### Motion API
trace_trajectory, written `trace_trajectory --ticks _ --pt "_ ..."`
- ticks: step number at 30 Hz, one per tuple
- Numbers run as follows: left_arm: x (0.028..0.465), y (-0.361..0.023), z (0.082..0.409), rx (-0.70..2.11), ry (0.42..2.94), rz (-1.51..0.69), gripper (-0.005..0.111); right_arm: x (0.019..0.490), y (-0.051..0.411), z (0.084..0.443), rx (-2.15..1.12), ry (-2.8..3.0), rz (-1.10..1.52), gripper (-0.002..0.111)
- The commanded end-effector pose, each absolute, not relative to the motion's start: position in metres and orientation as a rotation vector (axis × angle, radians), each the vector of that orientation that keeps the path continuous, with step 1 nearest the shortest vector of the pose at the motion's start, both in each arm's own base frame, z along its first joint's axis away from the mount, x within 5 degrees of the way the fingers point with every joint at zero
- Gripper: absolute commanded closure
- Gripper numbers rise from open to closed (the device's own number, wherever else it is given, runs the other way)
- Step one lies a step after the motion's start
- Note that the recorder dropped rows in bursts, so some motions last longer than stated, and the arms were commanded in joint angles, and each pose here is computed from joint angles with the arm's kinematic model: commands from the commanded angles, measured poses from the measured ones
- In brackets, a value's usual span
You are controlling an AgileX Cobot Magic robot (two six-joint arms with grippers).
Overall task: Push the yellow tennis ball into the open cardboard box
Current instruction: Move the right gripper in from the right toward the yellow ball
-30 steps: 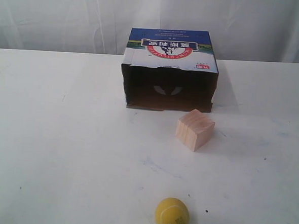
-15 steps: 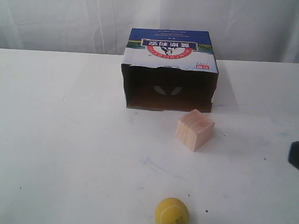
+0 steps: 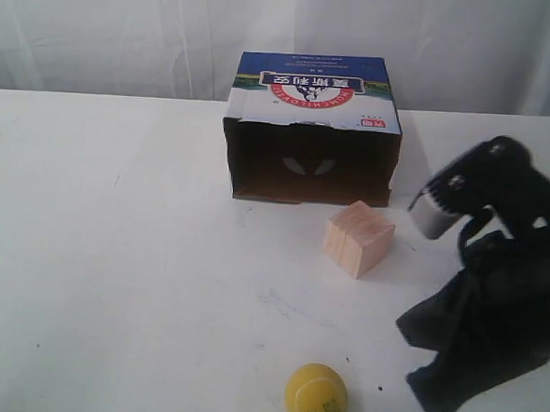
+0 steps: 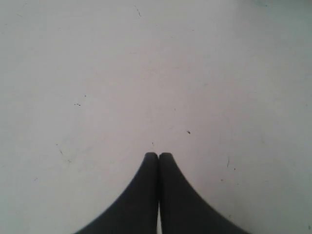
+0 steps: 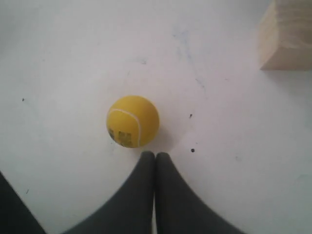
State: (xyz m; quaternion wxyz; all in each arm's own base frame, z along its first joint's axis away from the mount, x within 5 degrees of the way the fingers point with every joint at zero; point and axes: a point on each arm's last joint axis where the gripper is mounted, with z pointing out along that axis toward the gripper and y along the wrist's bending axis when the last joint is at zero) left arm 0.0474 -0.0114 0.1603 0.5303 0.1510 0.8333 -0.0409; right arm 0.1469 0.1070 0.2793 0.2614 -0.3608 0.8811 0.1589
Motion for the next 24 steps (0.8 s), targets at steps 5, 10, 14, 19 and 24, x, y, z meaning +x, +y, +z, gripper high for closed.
trace_trajectory --ticks 5,10,14,19,24 --pt "0.047 -0.011 0.158 0.371 2.004 -0.095 0.107 0.155 0.149 0.251 -1.174 2.386 0.448 0.108" --pt "0.047 -0.011 0.158 0.371 2.004 -0.095 0.107 0.159 0.166 0.232 -1.23 2.422 0.445 0.108" --pt "0.047 -0.011 0.158 0.371 2.004 -0.095 0.107 0.162 0.173 0.218 -1.262 2.462 0.426 0.108" --pt "0.047 -0.011 0.158 0.371 2.004 -0.095 0.107 0.168 0.178 0.205 -1.272 2.493 0.403 0.108" --pt "0.047 -0.011 0.158 0.371 2.004 -0.095 0.107 0.174 0.183 0.19 -1.273 2.517 0.377 0.108"
